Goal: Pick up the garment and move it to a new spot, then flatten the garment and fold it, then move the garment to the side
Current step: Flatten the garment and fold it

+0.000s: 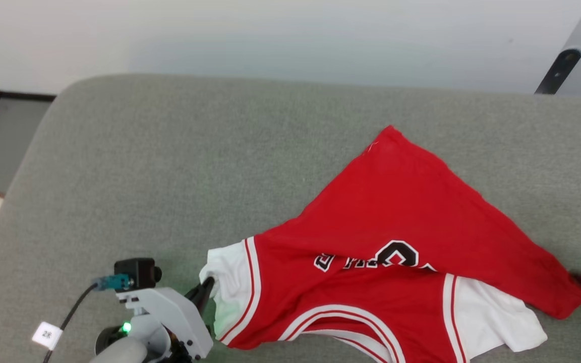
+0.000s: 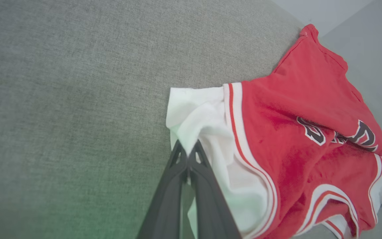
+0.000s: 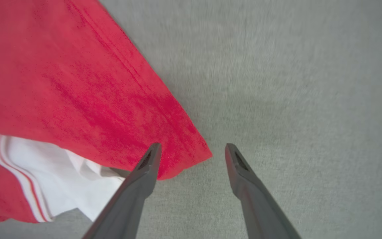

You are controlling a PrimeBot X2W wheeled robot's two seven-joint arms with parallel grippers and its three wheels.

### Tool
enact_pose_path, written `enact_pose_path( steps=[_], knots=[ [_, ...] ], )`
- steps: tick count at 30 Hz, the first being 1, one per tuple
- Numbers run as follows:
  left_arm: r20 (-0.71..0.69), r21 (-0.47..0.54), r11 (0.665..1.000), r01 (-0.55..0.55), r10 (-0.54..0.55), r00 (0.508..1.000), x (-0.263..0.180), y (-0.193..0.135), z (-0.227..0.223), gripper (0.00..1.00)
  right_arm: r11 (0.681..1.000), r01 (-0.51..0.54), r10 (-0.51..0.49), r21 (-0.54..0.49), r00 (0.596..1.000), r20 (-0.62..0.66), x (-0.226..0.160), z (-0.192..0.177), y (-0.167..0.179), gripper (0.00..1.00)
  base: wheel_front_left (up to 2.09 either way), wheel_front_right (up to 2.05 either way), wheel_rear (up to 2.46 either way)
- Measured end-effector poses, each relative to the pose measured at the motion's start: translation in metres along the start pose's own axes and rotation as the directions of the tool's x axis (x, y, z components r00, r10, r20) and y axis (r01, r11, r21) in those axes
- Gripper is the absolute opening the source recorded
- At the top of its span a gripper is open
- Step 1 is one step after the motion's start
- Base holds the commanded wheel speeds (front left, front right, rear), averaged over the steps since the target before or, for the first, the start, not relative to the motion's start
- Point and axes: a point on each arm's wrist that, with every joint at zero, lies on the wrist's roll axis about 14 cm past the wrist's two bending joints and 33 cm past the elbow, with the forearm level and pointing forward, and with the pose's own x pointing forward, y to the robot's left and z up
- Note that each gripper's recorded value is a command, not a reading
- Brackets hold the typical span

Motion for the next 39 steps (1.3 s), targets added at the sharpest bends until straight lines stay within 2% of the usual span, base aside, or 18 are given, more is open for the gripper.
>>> enact_pose_path(
  steps=[3, 7, 13, 17, 21, 29, 34, 36, 39],
  knots=[
    [0.011, 0.004, 1.000, 0.008, -0.008, 1.000, -0.004, -0.004, 0.001, 0.00, 1.000, -0.008, 0.011, -0.013, 0.978, 0.208, -0.028, 0.036, 0.006, 1.00, 0.00, 0.00, 0.00],
    [0.029, 0.004, 1.000, 0.029, -0.029, 0.999, -0.008, -0.013, 0.005, 0.00, 0.997, -0.036, 0.064, -0.073, 0.899, 0.433, -0.059, 0.075, 0.027, 1.00, 0.00, 0.00, 0.00],
    [0.036, -0.010, 1.000, 0.026, -0.026, 0.999, -0.010, -0.012, 0.005, 0.00, 0.981, -0.066, 0.167, -0.183, 0.771, 0.614, -0.076, 0.120, 0.066, 1.00, 0.00, 0.00, 0.00],
    [0.040, -0.014, 1.000, 0.028, -0.027, 0.999, -0.010, -0.014, 0.007, 0.00, 0.971, -0.080, 0.211, -0.227, 0.738, 0.641, -0.069, 0.144, 0.086, 1.00, 0.00, 0.00, 0.00],
    [0.043, -0.016, 0.999, 0.028, -0.027, 0.999, -0.009, -0.014, 0.008, 0.00, 0.958, -0.083, 0.243, -0.276, 0.747, 0.618, -0.052, 0.168, 0.106, 1.00, 0.00, 0.00, 0.00],
    [0.044, -0.029, 0.999, 0.030, -0.028, 0.999, -0.004, -0.014, 0.008, 0.00, 0.932, -0.113, 0.261, -0.343, 0.867, 0.425, 0.003, 0.195, 0.138, 1.00, 0.00, 0.00, 0.00],
    [0.048, -0.061, 0.998, 0.018, -0.015, 0.999, 0.000, -0.009, 0.006, 0.00, 0.929, -0.135, 0.224, -0.345, 0.947, 0.231, 0.043, 0.192, 0.148, 1.00, 0.00, 0.00, 0.00],
    [0.043, -0.068, 0.998, 0.012, -0.009, 0.999, 0.002, -0.007, 0.004, 0.00, 0.927, -0.144, 0.206, -0.345, 0.967, 0.150, 0.057, 0.188, 0.153, 1.00, 0.00, 0.00, 0.00],
    [0.036, -0.084, 0.996, 0.001, 0.002, 0.999, 0.005, -0.003, 0.000, 0.00, 0.922, -0.164, 0.201, -0.350, 0.977, 0.071, 0.073, 0.186, 0.165, 1.00, 0.00, 0.00, 0.00]
  ],
)
